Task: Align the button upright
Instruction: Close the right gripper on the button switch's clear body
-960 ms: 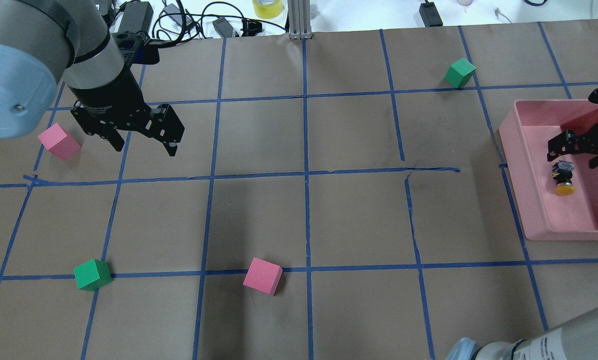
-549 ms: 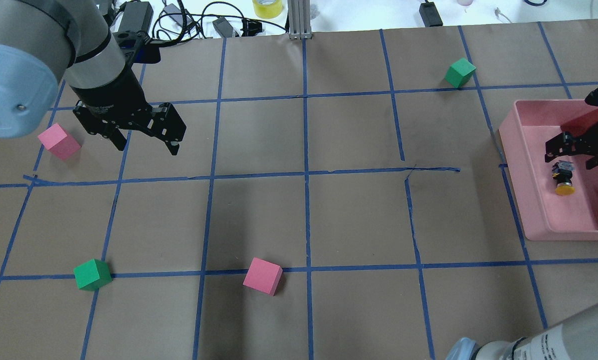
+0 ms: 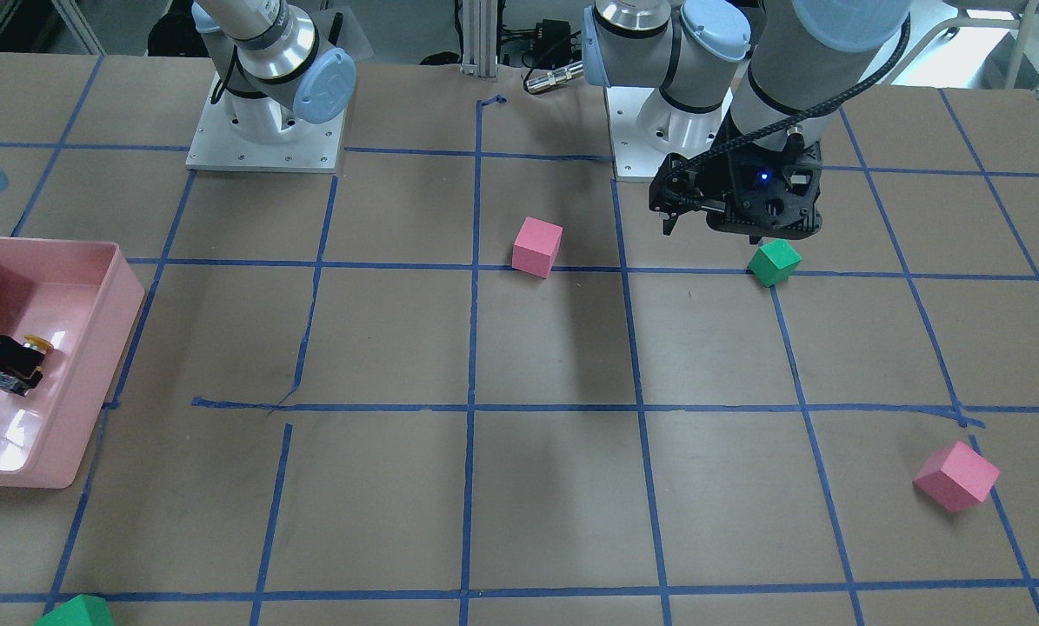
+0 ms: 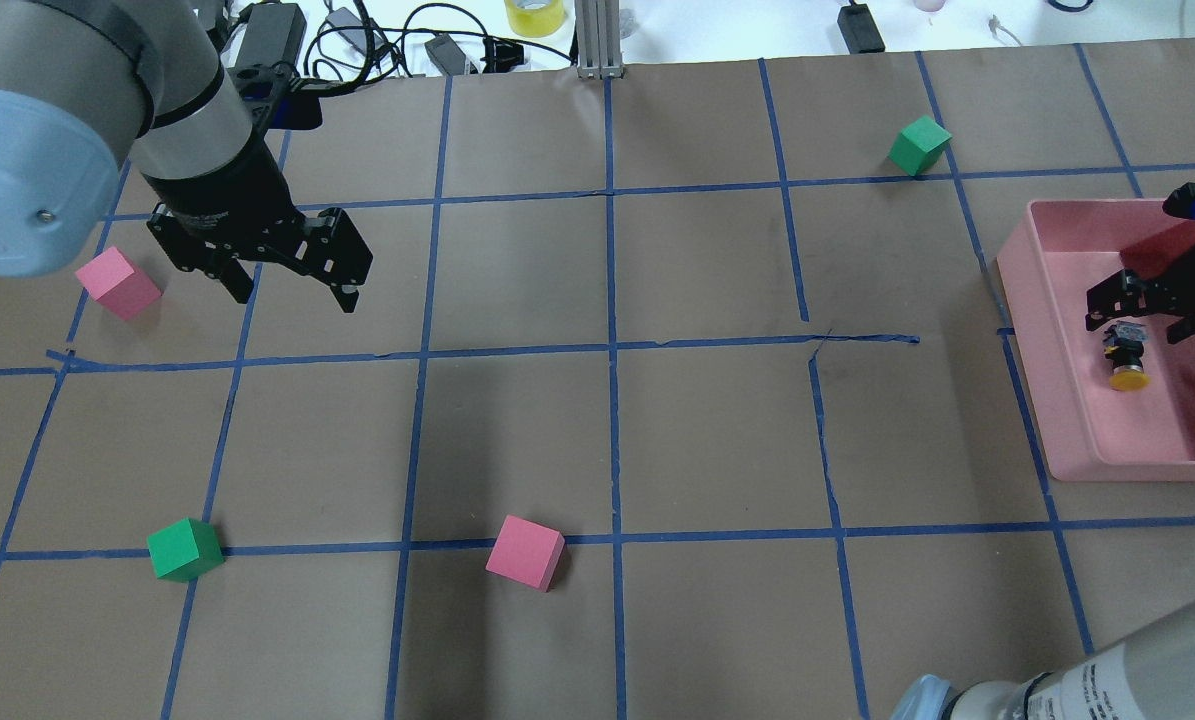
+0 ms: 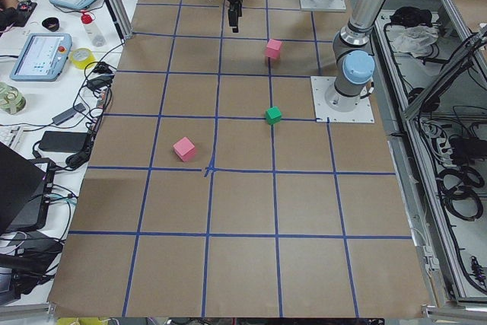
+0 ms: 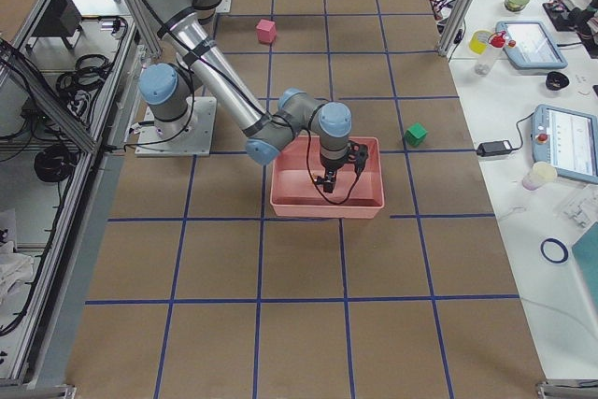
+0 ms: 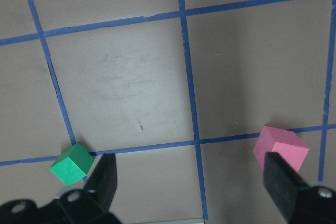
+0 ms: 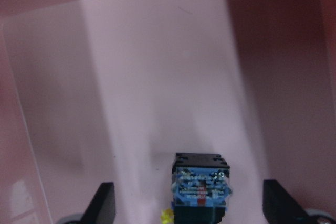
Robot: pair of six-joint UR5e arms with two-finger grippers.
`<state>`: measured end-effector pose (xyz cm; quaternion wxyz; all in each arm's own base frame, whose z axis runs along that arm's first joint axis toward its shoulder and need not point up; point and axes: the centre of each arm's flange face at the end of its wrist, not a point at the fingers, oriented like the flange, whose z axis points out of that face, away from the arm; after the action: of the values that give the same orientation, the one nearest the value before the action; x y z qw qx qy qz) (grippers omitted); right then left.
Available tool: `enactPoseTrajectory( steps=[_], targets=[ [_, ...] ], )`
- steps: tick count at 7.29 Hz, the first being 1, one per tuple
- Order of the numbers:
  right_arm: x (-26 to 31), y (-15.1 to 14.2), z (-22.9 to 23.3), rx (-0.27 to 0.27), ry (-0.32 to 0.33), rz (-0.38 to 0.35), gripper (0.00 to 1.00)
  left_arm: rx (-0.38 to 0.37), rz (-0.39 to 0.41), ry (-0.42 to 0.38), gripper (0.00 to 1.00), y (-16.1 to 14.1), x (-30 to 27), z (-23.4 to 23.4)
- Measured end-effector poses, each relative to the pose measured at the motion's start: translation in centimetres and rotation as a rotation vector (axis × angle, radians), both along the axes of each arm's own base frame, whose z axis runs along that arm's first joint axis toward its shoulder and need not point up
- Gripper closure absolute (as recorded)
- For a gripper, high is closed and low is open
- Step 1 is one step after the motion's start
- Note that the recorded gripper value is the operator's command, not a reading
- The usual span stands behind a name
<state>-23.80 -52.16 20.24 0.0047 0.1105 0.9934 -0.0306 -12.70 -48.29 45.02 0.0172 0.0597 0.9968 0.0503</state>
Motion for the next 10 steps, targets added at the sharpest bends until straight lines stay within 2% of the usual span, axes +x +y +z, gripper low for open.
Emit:
enactPoseTrajectory(
  steps=[3, 7, 8, 10],
  targets=[
    [0.05, 0.06, -0.42, 0.008, -0.003, 0.034, 0.01, 0.023, -0.007, -0.003, 0.0, 0.36, -0.03, -1.17],
    [0.13, 0.33, -0.77, 0.021, -0.001, 0.073, 0.02, 0.018, -0.014, -0.001, 0.0, 0.53, -0.07, -1.05],
    [0.1, 0.38, -0.82, 0.027, 0.005, 0.077, 0.15, 0.016, -0.017, 0.0, 0.0, 0.63, -0.13, -0.95],
    [0.0, 0.49, -0.86, 0.039, 0.016, 0.094, 0.55, 0.016, -0.019, 0.001, 0.0, 0.64, -0.24, -0.94]
  ],
)
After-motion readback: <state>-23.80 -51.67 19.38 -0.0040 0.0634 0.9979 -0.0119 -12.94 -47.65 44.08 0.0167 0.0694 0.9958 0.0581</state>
